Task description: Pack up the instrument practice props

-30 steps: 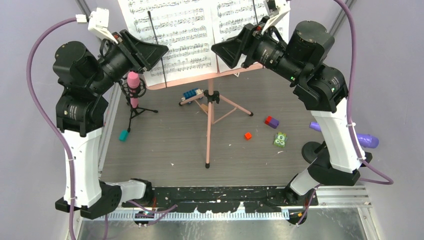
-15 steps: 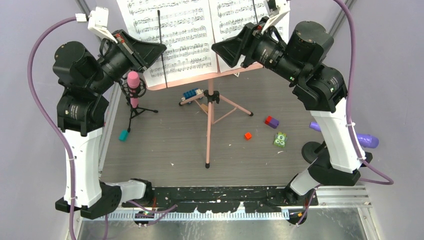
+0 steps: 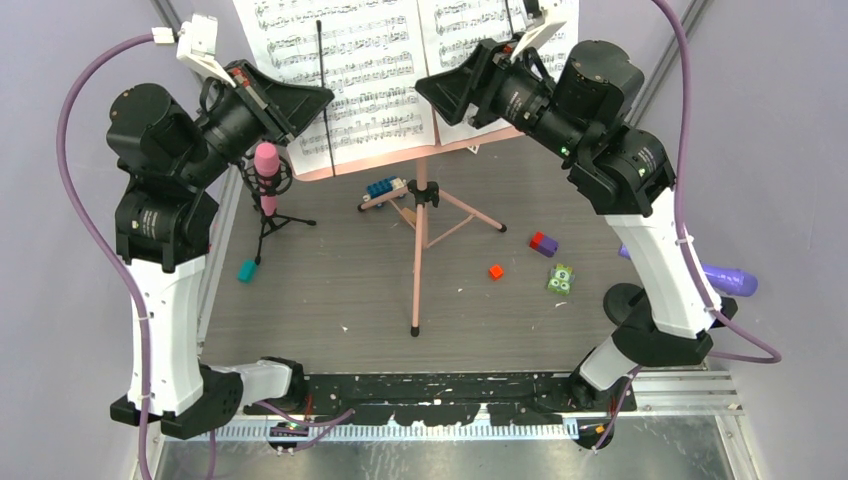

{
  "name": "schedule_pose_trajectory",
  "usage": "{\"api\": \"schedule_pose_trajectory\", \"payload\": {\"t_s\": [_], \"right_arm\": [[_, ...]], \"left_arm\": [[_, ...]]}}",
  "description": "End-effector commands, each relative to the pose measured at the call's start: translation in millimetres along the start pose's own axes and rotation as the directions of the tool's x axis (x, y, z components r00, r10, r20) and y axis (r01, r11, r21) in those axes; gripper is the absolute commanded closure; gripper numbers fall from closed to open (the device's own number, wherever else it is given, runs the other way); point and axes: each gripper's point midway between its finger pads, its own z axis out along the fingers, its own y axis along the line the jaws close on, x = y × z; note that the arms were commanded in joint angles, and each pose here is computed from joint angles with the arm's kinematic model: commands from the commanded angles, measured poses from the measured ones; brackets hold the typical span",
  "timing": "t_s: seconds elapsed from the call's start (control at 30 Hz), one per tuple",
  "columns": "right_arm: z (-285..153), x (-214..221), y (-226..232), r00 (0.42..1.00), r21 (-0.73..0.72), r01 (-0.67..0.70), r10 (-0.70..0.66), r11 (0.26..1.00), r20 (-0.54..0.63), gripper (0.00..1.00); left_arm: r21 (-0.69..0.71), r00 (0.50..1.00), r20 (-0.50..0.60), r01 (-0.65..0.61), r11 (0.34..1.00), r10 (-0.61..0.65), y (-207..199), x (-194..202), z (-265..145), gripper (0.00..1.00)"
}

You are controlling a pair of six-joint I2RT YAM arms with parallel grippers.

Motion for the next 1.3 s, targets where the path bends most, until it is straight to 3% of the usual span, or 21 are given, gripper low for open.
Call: {"api": "schedule_pose_trajectory", "payload": {"t_s": [0.0,0.67,1.27], "right_arm": [[6.6,-12.3,-1.8,0.998,0.008,-0.010,0.009,1.000,0.059,0.39],[19.7,1.6,-0.4,1.000,-0.025,-0.003,0.004,1.000,0.025,0.39],[25.2,9.4,4.4,1.000,-0.060,-0.010,0.010,0.998,0.000,0.49]], "left_arm": [[0.083,0.997,0.060,-0.051,0.995,0.046,-23.5,-15.7,-9.7,1.00],[0.087,0.997,0.059,-0.057,0.995,0.052,-24.0,-15.9,-9.4,1.00],[0.085,0.997,0.057,-0.060,0.995,0.055,-22.9,-15.1,-8.7,1.00]]}}
